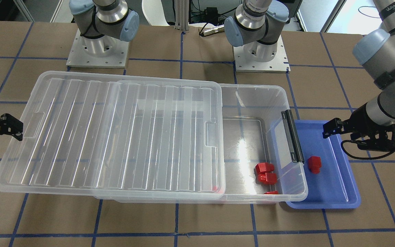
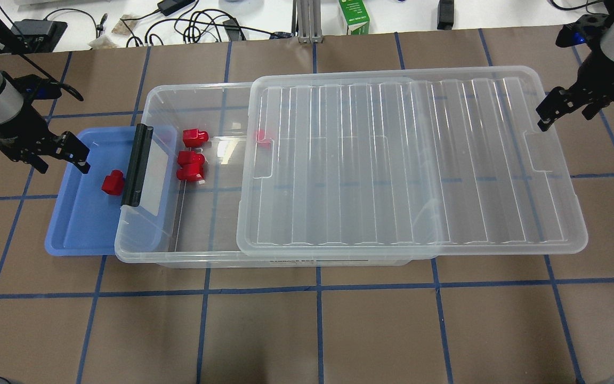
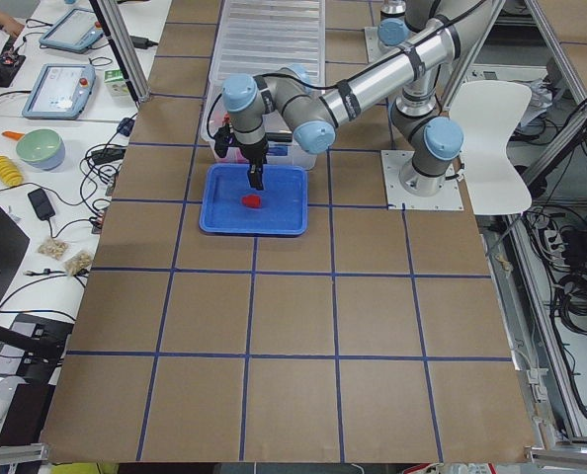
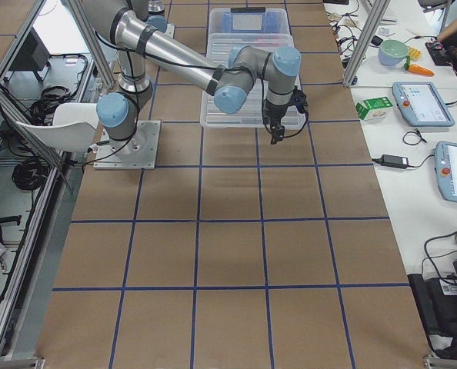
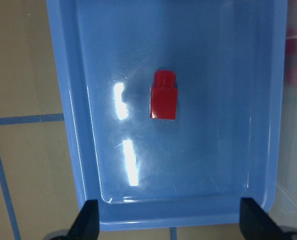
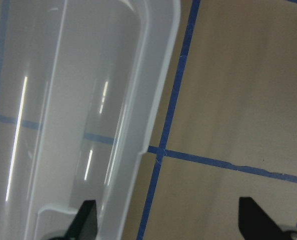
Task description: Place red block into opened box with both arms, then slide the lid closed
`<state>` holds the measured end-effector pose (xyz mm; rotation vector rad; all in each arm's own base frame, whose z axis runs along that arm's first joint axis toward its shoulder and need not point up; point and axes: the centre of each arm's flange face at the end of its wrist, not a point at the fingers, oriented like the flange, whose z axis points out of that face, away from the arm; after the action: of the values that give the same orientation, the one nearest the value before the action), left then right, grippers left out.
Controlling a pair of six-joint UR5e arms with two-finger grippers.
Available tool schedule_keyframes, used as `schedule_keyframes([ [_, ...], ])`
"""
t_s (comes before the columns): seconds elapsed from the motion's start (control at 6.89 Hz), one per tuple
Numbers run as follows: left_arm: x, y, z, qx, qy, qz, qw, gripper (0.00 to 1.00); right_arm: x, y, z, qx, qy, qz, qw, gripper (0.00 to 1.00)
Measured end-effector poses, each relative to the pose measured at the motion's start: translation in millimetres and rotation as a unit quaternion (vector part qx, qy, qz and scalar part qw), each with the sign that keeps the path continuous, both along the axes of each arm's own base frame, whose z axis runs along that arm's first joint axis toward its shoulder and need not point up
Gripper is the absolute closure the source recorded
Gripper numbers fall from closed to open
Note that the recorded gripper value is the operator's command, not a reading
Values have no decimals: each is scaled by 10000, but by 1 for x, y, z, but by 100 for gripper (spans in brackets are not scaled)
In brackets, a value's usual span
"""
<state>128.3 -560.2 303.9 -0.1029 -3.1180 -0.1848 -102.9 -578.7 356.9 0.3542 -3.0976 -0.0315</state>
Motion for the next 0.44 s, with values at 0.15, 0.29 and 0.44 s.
schedule_keyframes([
  [0.15, 4, -8, -21, 35, 10, -6, 10000, 0, -4, 1, 0, 1, 2, -4, 10000, 0],
  [0.29, 8, -15, -42, 71, 33, -2, 10000, 0, -6, 2, 0, 6, 4, 9, 10000, 0],
  [0.44, 9, -20, -60, 132, 69, 10, 9999, 0, -8, 2, 0, 6, 4, 13, 10000, 0],
])
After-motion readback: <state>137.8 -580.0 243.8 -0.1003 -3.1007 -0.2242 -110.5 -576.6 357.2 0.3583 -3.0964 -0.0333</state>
